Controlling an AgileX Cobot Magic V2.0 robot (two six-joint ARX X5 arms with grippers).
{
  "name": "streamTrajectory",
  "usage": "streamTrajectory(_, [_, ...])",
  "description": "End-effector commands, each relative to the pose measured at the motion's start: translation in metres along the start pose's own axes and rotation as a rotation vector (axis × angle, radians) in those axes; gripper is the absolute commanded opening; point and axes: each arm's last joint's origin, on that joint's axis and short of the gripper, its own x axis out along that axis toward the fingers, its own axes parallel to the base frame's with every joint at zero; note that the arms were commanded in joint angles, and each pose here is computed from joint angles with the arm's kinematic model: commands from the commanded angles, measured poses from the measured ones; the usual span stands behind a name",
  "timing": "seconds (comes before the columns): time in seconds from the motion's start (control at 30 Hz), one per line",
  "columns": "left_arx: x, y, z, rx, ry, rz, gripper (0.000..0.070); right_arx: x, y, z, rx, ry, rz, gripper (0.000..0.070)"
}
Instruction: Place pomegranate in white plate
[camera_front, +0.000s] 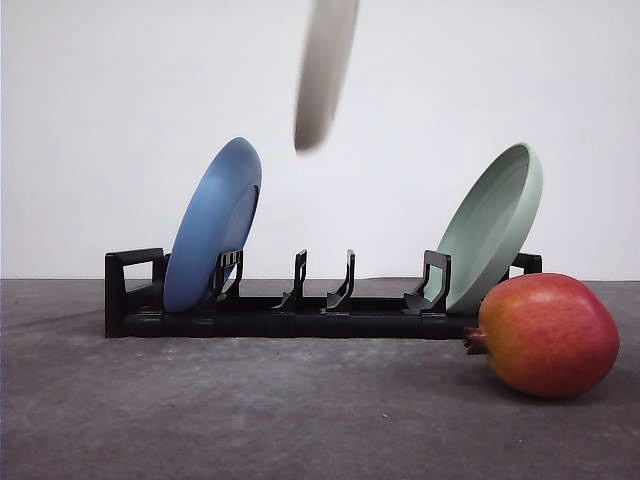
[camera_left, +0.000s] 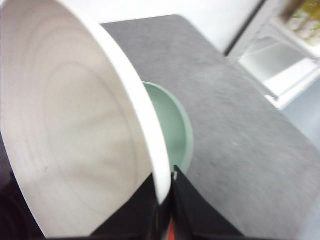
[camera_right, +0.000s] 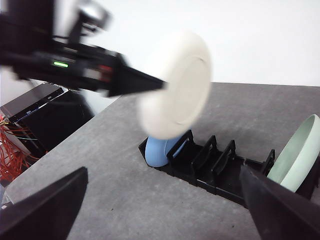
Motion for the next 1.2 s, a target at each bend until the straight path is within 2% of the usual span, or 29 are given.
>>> streamTrajectory(0.0, [-0.018, -0.013, -0.001, 0.067, 0.021, -0.031, 0.0, -0.001, 0.002, 0.004, 0.001, -0.008, 0.002, 0.0619])
streamTrajectory(0.17, [-0.063, -0.036, -0.023, 0.226, 0.169, -0.074, 0.0, -0.001, 0.002, 0.003, 0.007, -0.003, 0.001, 0.0619])
streamTrajectory(0.33, [-0.074, -0.051, -0.049, 0.375, 0.325, -0.001, 0.0, -0.001, 0.002, 0.002, 0.016, 0.004, 0.0, 0.0619])
streamTrajectory(0.5, [-0.057, -0.066, -0.08, 0.496, 0.408, 0.052, 0.0, -0.001, 0.001, 0.001, 0.025, 0.013, -0.002, 0.0619])
streamTrajectory(0.67, [-0.031, -0.075, -0.125, 0.599, 0.475, 0.067, 0.0, -0.001, 0.001, 0.0, 0.034, 0.021, -0.003, 0.0619])
streamTrajectory(0.9, [0.0, -0.071, -0.193, 0.733, 0.578, 0.161, 0.0, -0.001, 0.001, 0.0, 0.035, 0.022, -0.003, 0.0619])
streamTrajectory(1.17, [0.028, -0.068, -0.253, 0.839, 0.664, 0.196, 0.0, -0.001, 0.001, 0.0, 0.035, 0.022, -0.003, 0.0619])
